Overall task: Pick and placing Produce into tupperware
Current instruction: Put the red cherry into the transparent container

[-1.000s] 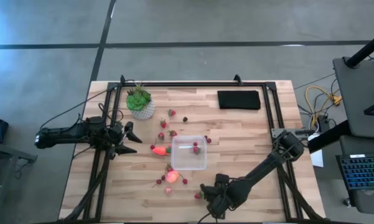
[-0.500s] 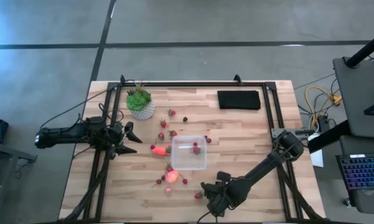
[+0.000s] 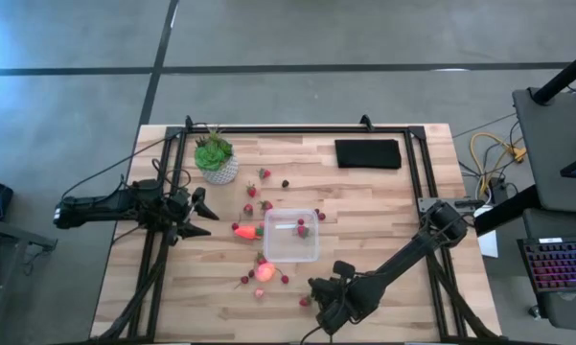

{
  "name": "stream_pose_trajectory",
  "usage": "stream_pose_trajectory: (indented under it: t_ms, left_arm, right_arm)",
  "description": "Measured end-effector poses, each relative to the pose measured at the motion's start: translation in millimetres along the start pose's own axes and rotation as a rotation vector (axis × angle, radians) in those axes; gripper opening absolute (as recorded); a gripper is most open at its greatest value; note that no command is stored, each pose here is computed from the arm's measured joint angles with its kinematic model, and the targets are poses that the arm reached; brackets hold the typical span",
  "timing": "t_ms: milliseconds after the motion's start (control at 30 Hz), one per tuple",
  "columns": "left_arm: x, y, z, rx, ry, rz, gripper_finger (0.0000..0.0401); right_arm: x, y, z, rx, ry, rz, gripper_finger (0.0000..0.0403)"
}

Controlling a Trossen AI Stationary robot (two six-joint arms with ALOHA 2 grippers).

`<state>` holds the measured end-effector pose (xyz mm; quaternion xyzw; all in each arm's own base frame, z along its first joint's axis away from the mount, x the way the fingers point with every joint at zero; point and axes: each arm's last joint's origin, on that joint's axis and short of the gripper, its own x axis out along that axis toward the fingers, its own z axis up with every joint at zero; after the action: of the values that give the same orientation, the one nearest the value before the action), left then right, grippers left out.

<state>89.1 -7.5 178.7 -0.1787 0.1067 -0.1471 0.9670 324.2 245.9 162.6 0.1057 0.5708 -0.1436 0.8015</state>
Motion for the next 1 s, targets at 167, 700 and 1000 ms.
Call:
stream_pose_trajectory:
  t_ms: [167, 700, 1000]
  left_arm:
    - [0.0, 0.0, 0.2, 0.001, -0.002, 0.0, 0.024]
    - [0.8, 0.5, -0.5, -0.003, 0.008, 0.004, 0.024]
    - [2.5, 1.7, -1.9, -0.012, 0.032, 0.012, 0.024]
  right_arm:
    - [-17.1, -16.4, 5.7, 0.109, -0.087, -0.149, 0.0086]
    - [-15.2, -108.2, 111.5, 0.2, -0.153, -0.082, 0.0088]
    - [-13.1, -117.5, 114.0, 0.205, -0.101, -0.043, 0.0156]
